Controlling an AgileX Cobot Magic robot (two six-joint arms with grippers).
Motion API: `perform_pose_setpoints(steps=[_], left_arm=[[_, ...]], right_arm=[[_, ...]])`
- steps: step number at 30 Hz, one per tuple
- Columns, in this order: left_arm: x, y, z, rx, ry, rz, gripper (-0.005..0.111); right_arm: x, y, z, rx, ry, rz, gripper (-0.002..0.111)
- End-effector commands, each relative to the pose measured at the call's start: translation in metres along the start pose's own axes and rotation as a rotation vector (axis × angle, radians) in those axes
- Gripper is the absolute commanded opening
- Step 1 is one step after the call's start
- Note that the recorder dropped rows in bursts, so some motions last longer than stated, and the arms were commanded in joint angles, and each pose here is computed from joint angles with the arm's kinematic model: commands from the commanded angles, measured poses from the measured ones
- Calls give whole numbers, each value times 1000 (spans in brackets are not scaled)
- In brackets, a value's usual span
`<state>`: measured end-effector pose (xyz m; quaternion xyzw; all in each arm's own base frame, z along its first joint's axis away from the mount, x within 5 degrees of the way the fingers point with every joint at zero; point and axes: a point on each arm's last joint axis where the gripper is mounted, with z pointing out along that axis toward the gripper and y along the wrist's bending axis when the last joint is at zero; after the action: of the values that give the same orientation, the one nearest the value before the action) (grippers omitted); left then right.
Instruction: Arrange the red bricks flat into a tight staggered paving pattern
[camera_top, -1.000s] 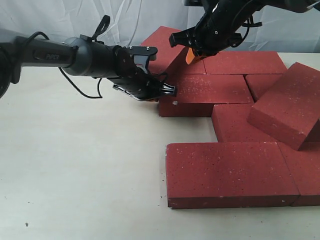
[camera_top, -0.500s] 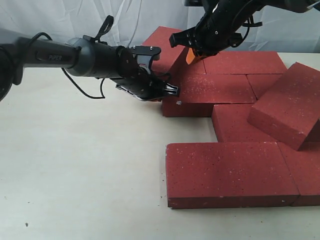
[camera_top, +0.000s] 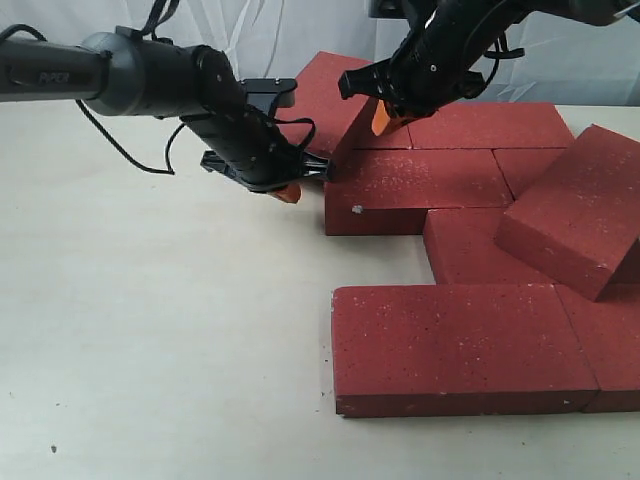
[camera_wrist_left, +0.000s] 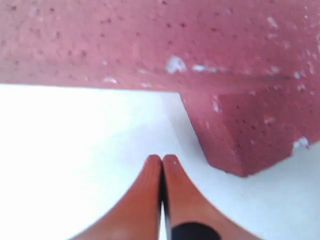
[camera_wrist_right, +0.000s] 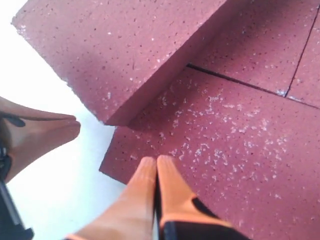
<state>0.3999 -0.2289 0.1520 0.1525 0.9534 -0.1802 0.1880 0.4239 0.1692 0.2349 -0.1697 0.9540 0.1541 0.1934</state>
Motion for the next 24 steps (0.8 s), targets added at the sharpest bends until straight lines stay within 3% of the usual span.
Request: perform_pose_setpoints(steps=[1, 11, 24], left_arm=[[1, -9, -27, 24, 64, 11, 0], [5, -26, -72, 61, 129, 56, 0], [29, -76, -99, 47, 109, 253, 0]], right_arm=[[4, 1, -6, -13, 50, 5, -1], [19, 4, -12, -37, 218, 1, -1], [24, 9, -18, -63, 270, 2, -1]])
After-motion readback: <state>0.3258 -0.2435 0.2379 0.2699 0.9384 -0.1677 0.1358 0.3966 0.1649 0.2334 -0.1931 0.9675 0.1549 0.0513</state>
